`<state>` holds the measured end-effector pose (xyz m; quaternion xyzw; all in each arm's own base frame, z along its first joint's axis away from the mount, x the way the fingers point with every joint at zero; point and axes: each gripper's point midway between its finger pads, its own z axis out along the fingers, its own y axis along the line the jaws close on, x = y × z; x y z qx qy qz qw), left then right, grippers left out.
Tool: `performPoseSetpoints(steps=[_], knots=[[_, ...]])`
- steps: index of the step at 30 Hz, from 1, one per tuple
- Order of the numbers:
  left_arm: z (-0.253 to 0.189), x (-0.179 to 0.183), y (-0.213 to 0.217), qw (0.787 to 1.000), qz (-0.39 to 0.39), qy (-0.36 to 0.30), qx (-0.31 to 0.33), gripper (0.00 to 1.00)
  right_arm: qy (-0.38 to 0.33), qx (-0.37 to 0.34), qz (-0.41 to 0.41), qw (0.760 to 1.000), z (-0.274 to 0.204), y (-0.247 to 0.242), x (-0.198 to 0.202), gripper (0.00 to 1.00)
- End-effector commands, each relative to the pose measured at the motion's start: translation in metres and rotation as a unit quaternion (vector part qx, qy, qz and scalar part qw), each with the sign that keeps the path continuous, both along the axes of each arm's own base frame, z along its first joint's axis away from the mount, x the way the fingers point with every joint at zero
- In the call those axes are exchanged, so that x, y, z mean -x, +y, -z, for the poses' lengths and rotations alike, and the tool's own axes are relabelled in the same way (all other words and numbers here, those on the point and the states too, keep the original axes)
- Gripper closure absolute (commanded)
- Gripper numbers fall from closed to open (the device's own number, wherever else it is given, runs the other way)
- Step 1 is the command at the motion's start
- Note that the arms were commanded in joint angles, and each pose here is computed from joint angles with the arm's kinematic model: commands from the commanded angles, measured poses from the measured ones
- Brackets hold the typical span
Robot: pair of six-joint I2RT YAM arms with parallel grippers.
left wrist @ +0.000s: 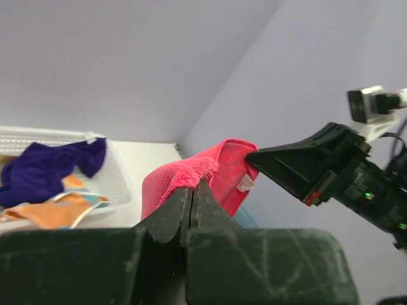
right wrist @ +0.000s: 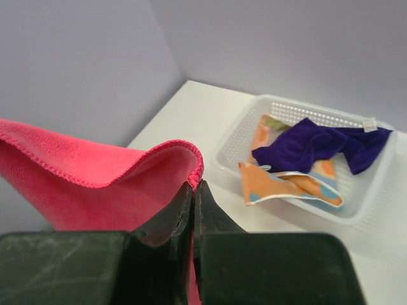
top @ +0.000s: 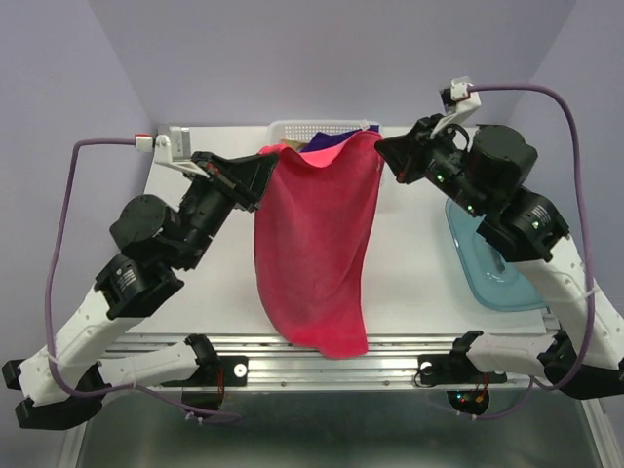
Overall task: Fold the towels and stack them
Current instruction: Flatten out the crumpled towel
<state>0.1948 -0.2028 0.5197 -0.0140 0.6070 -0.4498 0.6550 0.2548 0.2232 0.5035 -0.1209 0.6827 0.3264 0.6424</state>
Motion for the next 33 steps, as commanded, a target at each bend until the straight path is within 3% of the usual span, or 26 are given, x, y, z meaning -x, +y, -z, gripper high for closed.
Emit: performPoseSetpoints(steps=[1, 9, 13, 16, 21, 24, 33], knots=[[-0.001, -0.038, 0.016, 0.995, -0.103, -0.006, -0.010, 1.00, -0.051, -0.008, 0.103, 0.993, -0.020, -0.022, -0.034, 0.99], [0.029, -0.120, 0.033, 0.989, -0.142, -0.005, -0.031, 1.00, -0.057, 0.030, 0.186, 0.980, 0.002, -0.020, -0.089, 0.99], [0.040, -0.145, 0.027, 0.992, -0.115, -0.013, -0.048, 1.00, -0.062, 0.041, 0.208, 0.975, 0.005, -0.025, -0.107, 0.99], [0.034, -0.145, 0.026, 0.994, -0.095, -0.035, -0.043, 1.00, -0.073, 0.048, 0.191, 0.978, 0.003, -0.022, -0.109, 0.99], [-0.005, -0.094, 0.022, 0.994, -0.029, -0.102, -0.019, 1.00, -0.102, 0.029, 0.090, 0.990, -0.028, -0.004, -0.072, 0.99], [-0.035, -0.048, 0.029, 0.989, 0.007, -0.147, 0.006, 1.00, -0.130, -0.007, 0.018, 0.991, -0.064, -0.006, -0.026, 0.99], [-0.097, 0.091, 0.047, 0.956, 0.137, -0.252, 0.060, 1.00, -0.198, -0.093, -0.177, 0.960, -0.145, -0.031, 0.125, 0.99]])
